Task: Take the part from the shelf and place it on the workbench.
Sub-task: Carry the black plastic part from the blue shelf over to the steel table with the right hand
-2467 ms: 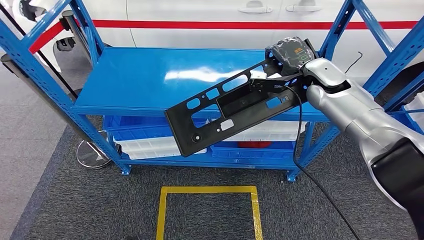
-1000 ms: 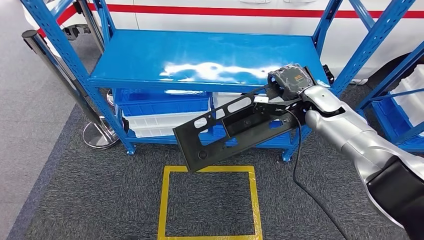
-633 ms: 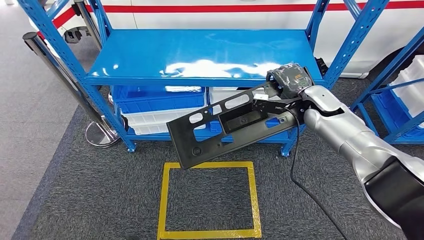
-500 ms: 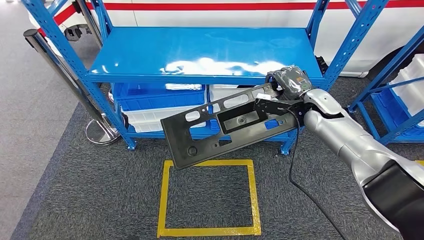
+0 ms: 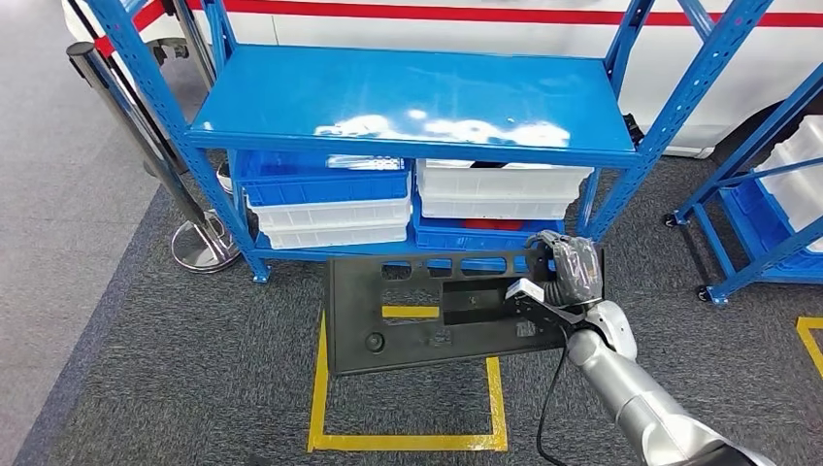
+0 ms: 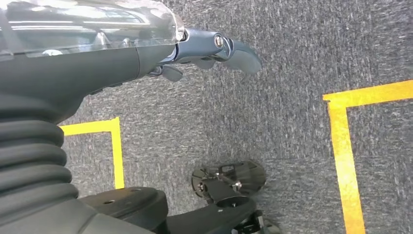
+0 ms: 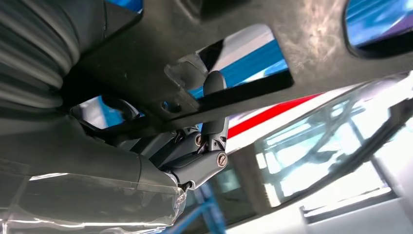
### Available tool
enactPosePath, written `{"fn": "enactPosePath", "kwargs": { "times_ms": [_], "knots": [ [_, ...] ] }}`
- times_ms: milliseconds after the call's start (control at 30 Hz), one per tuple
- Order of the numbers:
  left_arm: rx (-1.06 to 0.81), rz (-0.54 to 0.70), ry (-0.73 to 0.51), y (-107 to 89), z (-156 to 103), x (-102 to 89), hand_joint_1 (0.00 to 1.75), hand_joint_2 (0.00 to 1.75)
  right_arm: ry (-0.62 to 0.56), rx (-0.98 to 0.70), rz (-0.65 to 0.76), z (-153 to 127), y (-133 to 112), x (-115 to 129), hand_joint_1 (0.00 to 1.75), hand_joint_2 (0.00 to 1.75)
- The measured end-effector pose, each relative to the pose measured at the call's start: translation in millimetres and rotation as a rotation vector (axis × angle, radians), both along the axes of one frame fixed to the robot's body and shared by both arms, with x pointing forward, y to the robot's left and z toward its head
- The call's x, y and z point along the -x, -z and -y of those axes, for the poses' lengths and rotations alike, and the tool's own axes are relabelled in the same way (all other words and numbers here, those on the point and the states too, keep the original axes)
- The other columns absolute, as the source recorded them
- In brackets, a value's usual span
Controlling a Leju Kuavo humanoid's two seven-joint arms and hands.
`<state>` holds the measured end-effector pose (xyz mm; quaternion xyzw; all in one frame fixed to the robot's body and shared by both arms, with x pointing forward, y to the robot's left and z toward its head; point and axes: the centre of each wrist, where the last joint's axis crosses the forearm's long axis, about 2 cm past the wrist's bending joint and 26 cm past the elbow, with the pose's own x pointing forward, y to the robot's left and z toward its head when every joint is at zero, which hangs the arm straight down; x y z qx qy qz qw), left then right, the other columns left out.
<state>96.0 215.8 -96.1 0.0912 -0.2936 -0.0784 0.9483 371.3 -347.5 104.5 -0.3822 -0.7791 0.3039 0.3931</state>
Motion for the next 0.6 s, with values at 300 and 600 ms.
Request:
{"fn": "enactPosePath", "kwargs": {
  "times_ms": [300, 600],
  "knots": [
    [0.005, 0.0, 0.0, -0.1, -1, -1.4, 0.0, 1.75, 0.076, -0.061, 0.036, 10, -10, 0, 1.75, 1.75],
    [0.009, -0.004, -0.001, 0.2, -2, -0.6, 0.0, 1.75, 0.144, -0.051, 0.016, 23, -18, -4, 1.75, 1.75]
  ]
}}
